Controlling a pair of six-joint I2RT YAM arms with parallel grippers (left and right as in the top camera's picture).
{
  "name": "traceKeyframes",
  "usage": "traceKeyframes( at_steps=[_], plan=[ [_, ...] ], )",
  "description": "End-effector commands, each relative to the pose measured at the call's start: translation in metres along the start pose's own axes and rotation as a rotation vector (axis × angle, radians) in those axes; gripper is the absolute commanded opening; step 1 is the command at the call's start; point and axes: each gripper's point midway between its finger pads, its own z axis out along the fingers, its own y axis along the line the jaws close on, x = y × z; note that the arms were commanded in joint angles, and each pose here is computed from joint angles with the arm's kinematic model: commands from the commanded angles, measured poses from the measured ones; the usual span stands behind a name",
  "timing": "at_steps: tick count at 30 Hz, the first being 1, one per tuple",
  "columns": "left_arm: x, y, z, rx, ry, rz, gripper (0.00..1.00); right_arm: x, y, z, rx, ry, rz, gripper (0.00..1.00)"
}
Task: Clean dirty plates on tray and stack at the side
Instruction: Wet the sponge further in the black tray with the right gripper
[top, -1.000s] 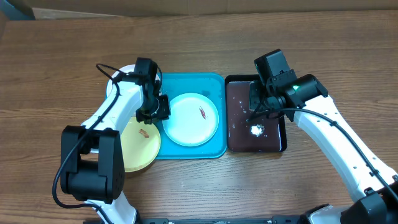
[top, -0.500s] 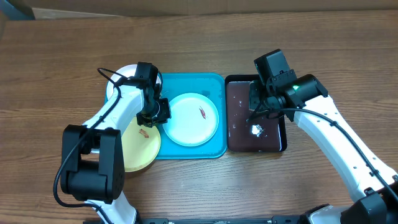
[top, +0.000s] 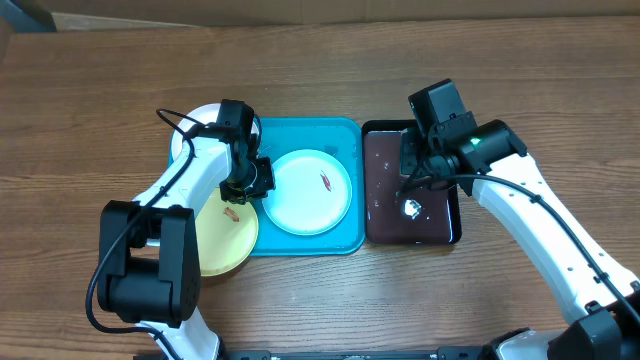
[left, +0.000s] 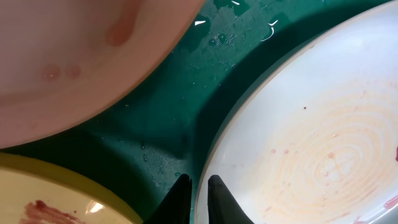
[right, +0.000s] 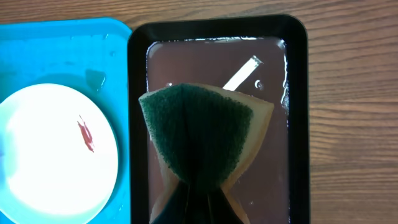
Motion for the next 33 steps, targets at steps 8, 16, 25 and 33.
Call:
traceKeyframes(
  at_steps=[8,16,25,33],
  plan=[
    [0.006,-0.004,0.006,0.004,0.024,0.009,0.13,0.015,-0.007,0.028,0.012,0.003,-0.003,0.04],
    [0.005,-0.004,0.007,0.006,0.019,0.01,0.11,0.016,-0.006,0.04,-0.001,-0.028,-0.054,0.04],
    [0.005,-0.004,0.007,0.005,0.019,0.01,0.11,0.025,-0.009,0.053,0.0,-0.025,-0.059,0.04],
    [0.005,-0.004,0.007,0.006,0.019,0.01,0.04,0.018,-0.005,0.047,-0.011,-0.039,-0.051,0.04]
  ],
)
